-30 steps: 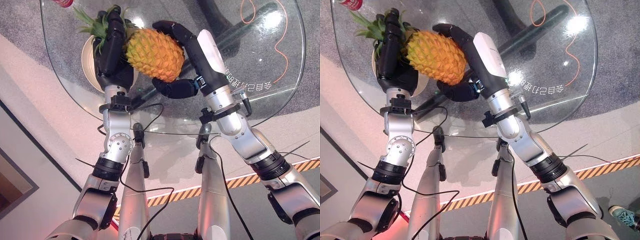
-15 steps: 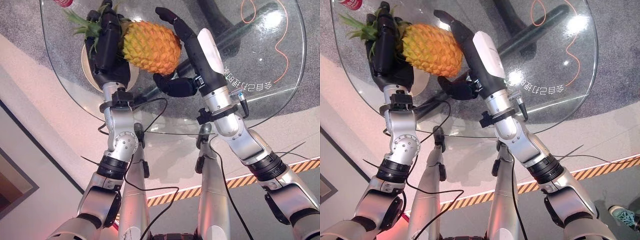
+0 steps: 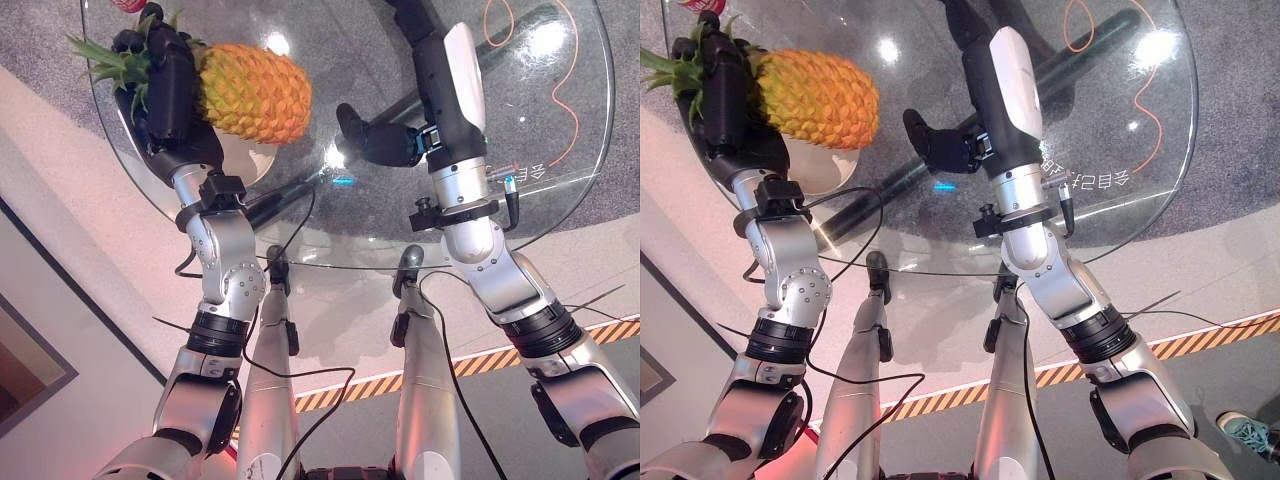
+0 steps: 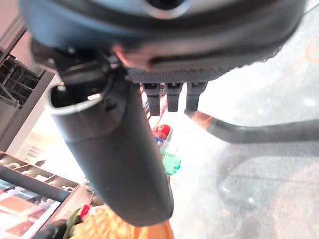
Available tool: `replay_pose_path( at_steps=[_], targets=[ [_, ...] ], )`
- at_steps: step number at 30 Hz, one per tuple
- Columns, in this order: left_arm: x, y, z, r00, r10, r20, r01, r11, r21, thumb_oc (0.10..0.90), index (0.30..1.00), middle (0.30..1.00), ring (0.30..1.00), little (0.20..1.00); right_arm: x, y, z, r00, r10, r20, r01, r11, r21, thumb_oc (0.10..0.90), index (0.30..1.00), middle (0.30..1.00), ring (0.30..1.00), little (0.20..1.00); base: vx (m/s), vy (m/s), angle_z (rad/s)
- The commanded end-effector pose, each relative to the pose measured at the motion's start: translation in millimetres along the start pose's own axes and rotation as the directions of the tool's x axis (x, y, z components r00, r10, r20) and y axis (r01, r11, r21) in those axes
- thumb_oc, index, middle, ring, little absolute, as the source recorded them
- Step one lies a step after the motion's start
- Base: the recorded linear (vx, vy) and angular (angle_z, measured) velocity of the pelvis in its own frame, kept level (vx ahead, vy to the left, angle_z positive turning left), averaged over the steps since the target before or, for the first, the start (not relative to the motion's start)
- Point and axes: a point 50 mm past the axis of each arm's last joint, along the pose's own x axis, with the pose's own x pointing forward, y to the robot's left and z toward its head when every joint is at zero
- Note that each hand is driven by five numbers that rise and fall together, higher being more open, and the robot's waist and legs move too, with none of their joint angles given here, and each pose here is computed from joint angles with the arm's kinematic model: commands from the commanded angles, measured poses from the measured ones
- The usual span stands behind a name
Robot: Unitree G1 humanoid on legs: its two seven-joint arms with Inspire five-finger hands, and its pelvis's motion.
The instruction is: Pick up the fruit to the plate
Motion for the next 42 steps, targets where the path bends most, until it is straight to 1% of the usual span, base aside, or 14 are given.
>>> replay_pose_path(
  at_steps=[1,5,11,14,16,19,23,26,27,28,33,37,41,42],
  targets=[
    [10,-50,56,0.908,-0.216,0.359,0.243,0.970,-0.031,0.100,0.300,0.300,0.300,0.200,21,-24,41,0.961,-0.162,0.226,0.159,0.987,0.036,0.800,0.900,0.900,0.900,0.900,0.00,0.000,0.00],
    [10,-49,59,0.893,-0.189,0.409,0.194,0.981,0.029,0.100,0.300,0.300,0.300,0.200,19,-29,29,0.959,-0.222,0.174,0.222,0.975,0.019,0.800,0.900,0.900,0.900,0.900,0.00,0.000,0.00],
    [13,-44,66,0.841,-0.141,0.522,0.080,0.987,0.138,0.100,0.300,0.300,0.300,0.200,8,-45,-4,0.926,-0.376,0.024,0.376,0.926,-0.024,0.800,0.900,0.900,0.900,0.900,0.00,0.000,0.00],
    [15,-41,69,0.815,-0.122,0.566,0.030,0.985,0.170,0.100,0.300,0.300,0.300,0.200,-1,-54,-21,0.884,-0.465,-0.050,0.463,0.885,-0.056,0.800,0.900,0.900,0.900,0.900,0.00,0.000,0.00],
    [17,-37,70,0.797,-0.113,0.594,-0.011,0.980,0.201,0.100,0.300,0.300,0.300,0.200,-10,-61,-35,0.837,-0.533,-0.124,0.527,0.846,-0.082,0.800,0.900,0.900,0.900,0.900,0.00,0.000,0.00],
    [21,-35,70,0.784,-0.115,0.610,-0.040,0.971,0.235,0.100,0.300,0.300,0.300,0.200,-17,-70,-47,0.790,-0.586,-0.180,0.576,0.810,-0.110,0.800,0.900,0.900,0.900,0.900,0.00,0.012,0.00],
    [27,-31,69,0.770,-0.129,0.625,-0.072,0.955,0.287,0.100,0.300,0.300,0.300,0.200,-29,-85,-65,0.685,-0.680,-0.261,0.664,0.730,-0.160,0.800,0.900,0.900,0.900,0.900,0.00,0.000,0.00],
    [31,-26,69,0.760,-0.131,0.636,-0.100,0.944,0.313,0.100,0.300,0.300,0.300,0.200,-39,-97,-80,0.592,-0.738,-0.326,0.718,0.666,-0.203,0.800,0.900,0.900,0.900,0.900,0.00,0.000,0.00],
    [33,-24,69,0.757,-0.128,0.640,-0.113,0.940,0.321,0.100,0.300,0.300,0.300,0.200,-46,-102,-88,0.545,-0.759,-0.355,0.738,0.636,-0.225,0.800,0.900,0.900,0.900,0.900,0.00,0.000,0.00],
    [34,-24,69,0.756,-0.128,0.642,-0.118,0.938,0.325,0.100,0.300,0.300,0.300,0.200,-48,-103,-90,0.527,-0.769,-0.363,0.746,0.623,-0.237,0.800,0.900,0.900,0.900,0.900,0.00,0.000,0.00],
    [42,-21,67,0.755,-0.127,0.643,-0.144,0.925,0.352,0.100,0.300,0.300,0.300,0.200,-71,-118,-115,0.308,-0.834,-0.458,0.811,0.481,-0.332,0.800,0.900,0.900,0.900,0.900,0.00,-0.002,-0.03],
    [52,-25,68,0.746,-0.142,0.650,-0.164,0.908,0.386,0.100,0.300,0.300,0.300,0.200,-89,-129,-136,0.127,-0.841,-0.526,0.826,0.383,-0.413,0.800,0.900,0.900,0.900,0.900,-0.02,-0.009,-0.02],
    [60,-30,67,0.733,-0.167,0.659,-0.189,0.881,0.433,0.100,0.300,0.300,0.300,0.200,-109,-129,-156,-0.041,-0.792,-0.609,0.813,0.328,-0.481,0.800,0.900,0.900,0.900,0.900,0.00,-0.012,-0.03],
    [61,-30,67,0.731,-0.170,0.661,-0.193,0.878,0.439,0.100,0.300,0.300,0.300,0.200,-112,-129,-158,-0.060,-0.784,-0.618,0.813,0.321,-0.486,0.800,0.900,0.900,0.900,0.900,0.00,0.000,0.00]
  ],
)
